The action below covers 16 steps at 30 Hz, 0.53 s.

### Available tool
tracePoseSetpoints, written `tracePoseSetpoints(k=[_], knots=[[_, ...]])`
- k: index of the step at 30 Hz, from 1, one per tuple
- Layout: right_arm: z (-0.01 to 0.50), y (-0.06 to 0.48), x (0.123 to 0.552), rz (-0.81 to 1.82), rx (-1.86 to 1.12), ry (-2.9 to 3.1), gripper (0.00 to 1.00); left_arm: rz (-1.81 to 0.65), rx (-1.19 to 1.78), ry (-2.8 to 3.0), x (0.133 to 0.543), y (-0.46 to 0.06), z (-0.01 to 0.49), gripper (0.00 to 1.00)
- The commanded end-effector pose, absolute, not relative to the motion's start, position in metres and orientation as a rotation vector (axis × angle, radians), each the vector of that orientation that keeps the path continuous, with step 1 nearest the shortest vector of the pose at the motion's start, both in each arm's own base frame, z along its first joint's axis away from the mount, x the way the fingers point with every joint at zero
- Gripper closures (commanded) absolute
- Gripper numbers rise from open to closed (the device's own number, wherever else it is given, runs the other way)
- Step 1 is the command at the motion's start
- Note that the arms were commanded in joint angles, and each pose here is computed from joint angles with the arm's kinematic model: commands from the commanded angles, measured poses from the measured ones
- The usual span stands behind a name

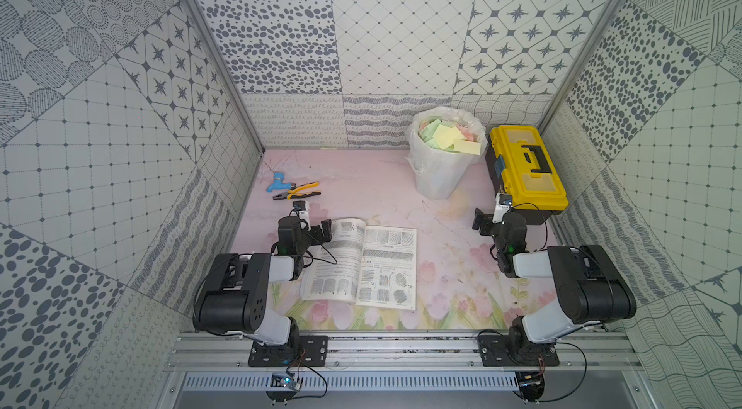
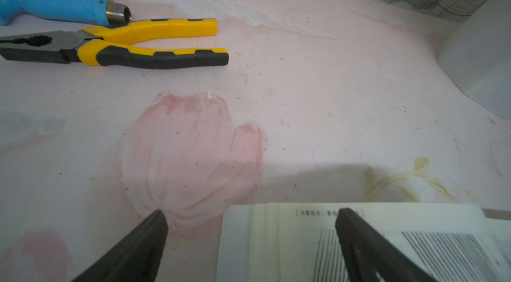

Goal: Peel off the used sticky note
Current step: Reset both arms

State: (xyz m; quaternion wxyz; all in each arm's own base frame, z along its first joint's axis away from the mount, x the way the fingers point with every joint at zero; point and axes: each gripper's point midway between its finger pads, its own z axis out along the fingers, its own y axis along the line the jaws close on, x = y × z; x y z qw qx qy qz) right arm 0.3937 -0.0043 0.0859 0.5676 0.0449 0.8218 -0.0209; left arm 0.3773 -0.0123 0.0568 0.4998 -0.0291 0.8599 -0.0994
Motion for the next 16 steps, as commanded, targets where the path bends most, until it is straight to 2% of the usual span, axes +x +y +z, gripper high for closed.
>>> tracePoseSetpoints(k=[1, 16], knots=[[0.1066, -0.0027, 0.4030, -0.050, 0.088, 1.862, 0.03, -0.306, 0.076, 1.938, 0.3890, -0.0282, 0.0845, 0.01], [0.1068, 0.0011, 0.4037, -0.061, 0.069, 1.864, 0.03, -0.241, 0.080, 1.976, 0.3940, -0.0315, 0.0801, 0.01]])
